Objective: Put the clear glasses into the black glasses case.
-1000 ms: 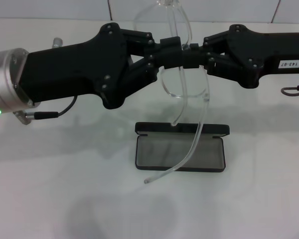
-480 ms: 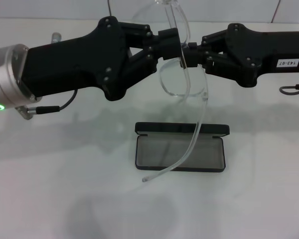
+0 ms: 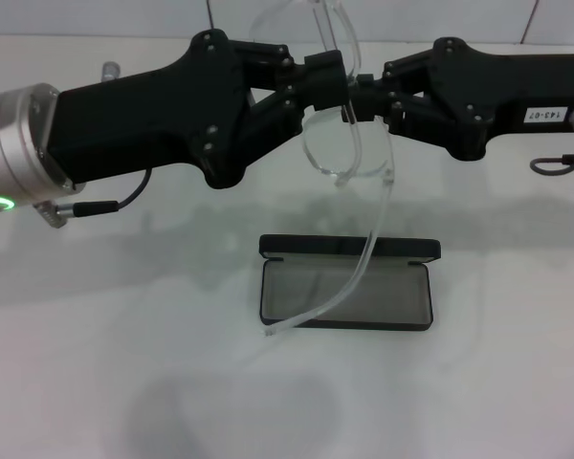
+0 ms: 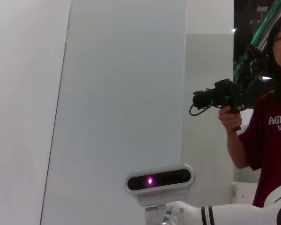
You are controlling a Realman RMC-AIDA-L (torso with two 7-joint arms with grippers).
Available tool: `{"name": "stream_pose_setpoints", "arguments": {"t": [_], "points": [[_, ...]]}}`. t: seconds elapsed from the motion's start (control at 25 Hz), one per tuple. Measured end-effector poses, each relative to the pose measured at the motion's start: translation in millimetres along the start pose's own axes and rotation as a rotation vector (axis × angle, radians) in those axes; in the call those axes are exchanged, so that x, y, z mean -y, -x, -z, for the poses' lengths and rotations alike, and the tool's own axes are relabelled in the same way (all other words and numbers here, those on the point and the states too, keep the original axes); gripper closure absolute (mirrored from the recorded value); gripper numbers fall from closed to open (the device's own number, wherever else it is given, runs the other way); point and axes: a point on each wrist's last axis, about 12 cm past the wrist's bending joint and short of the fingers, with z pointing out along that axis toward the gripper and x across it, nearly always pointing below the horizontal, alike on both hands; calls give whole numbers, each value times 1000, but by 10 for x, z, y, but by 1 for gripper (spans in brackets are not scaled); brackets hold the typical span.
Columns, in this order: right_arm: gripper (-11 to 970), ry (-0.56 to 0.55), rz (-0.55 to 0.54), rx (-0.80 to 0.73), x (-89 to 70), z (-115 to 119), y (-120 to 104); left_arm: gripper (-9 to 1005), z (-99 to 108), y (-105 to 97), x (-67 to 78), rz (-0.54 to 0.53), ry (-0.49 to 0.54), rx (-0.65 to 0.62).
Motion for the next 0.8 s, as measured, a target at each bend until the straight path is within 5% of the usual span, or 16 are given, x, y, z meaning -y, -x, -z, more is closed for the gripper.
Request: {"name": "stream_pose_setpoints", "arguments": {"t": [0.4, 0.8], "points": [[899, -145, 36, 112, 21, 389, 47, 911, 137, 116, 46, -21, -22, 12], [901, -116, 140, 619, -294, 1006, 115, 911, -52, 52, -36, 9, -96, -81]]}}
